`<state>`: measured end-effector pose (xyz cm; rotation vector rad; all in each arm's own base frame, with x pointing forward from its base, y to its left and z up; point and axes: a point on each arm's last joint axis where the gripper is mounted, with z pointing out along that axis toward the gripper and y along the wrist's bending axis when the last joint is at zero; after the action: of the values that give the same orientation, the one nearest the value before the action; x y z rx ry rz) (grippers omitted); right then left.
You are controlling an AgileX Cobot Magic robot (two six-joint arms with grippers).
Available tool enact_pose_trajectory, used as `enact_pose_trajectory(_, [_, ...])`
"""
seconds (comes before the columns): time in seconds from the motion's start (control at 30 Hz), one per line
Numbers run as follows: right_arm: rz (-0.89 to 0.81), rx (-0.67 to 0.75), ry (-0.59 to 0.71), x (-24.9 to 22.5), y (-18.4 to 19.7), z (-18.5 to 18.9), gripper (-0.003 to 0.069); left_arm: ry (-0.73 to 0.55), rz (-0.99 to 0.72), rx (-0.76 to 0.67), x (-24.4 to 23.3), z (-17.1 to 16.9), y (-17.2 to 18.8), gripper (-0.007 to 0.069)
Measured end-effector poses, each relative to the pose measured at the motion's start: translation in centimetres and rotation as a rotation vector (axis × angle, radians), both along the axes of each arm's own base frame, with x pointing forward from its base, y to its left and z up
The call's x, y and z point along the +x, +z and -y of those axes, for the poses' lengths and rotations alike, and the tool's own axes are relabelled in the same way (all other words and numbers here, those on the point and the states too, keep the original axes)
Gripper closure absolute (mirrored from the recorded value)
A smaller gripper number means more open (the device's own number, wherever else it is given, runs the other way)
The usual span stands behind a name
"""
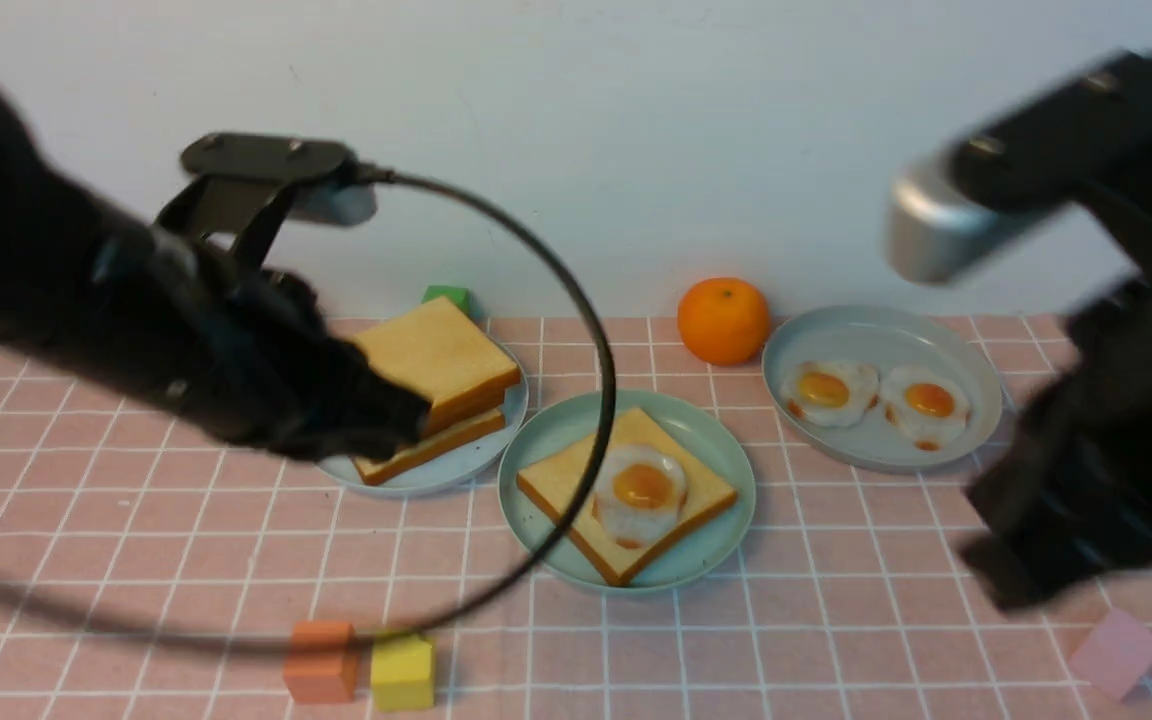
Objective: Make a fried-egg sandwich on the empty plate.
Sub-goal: Use the left arm to grab a slice of bread
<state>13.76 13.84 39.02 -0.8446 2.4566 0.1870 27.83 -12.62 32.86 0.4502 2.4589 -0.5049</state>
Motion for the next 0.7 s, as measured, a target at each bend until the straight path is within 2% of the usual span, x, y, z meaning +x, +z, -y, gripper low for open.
enact_pose_trajectory(0.1, [-0.006, 0.019, 0.003, -1.3, -0.4, 1.3, 0.0664, -0.028, 0.001, 0.005, 2.7, 0.2, -1.0, 0.0613])
enact_pose_trajectory(0.23, [0.031, 0.091, 0.014, -3.2, -0.7, 3.1, 0.0663, -0.134, 0.02, 0.092, 6.5, 1.6, -3.6, 0.0613])
enact_pose_trajectory(0.43, [0.069, 0.135, 0.015, -4.2, -0.2, 4.2, 0.0659, -0.162, 0.069, 0.2, 9.9, 2.3, -6.2, 0.0585])
enact_pose_trajectory(0.47, [0.075, 0.144, 0.014, -4.3, -0.1, 4.4, 0.0658, -0.167, 0.097, 0.239, 10.8, 2.3, -6.6, 0.0523])
enact_pose_trajectory(0.57, [0.081, 0.15, 0.014, -4.5, 0.0, 4.6, 0.0658, -0.172, 0.116, 0.281, 11.8, 2.3, -7.8, 0.0418])
enact_pose_trajectory(0.63, [0.081, 0.151, 0.013, -4.5, 0.1, 4.6, 0.0655, -0.173, 0.129, 0.305, 12.5, 2.4, -9.0, 0.0318])
enact_pose_trajectory(0.7, [0.08, 0.152, 0.014, -4.5, 0.1, 4.6, 0.0653, -0.172, 0.152, 0.327, 13.2, 2.4, -9.9, 0.0273])
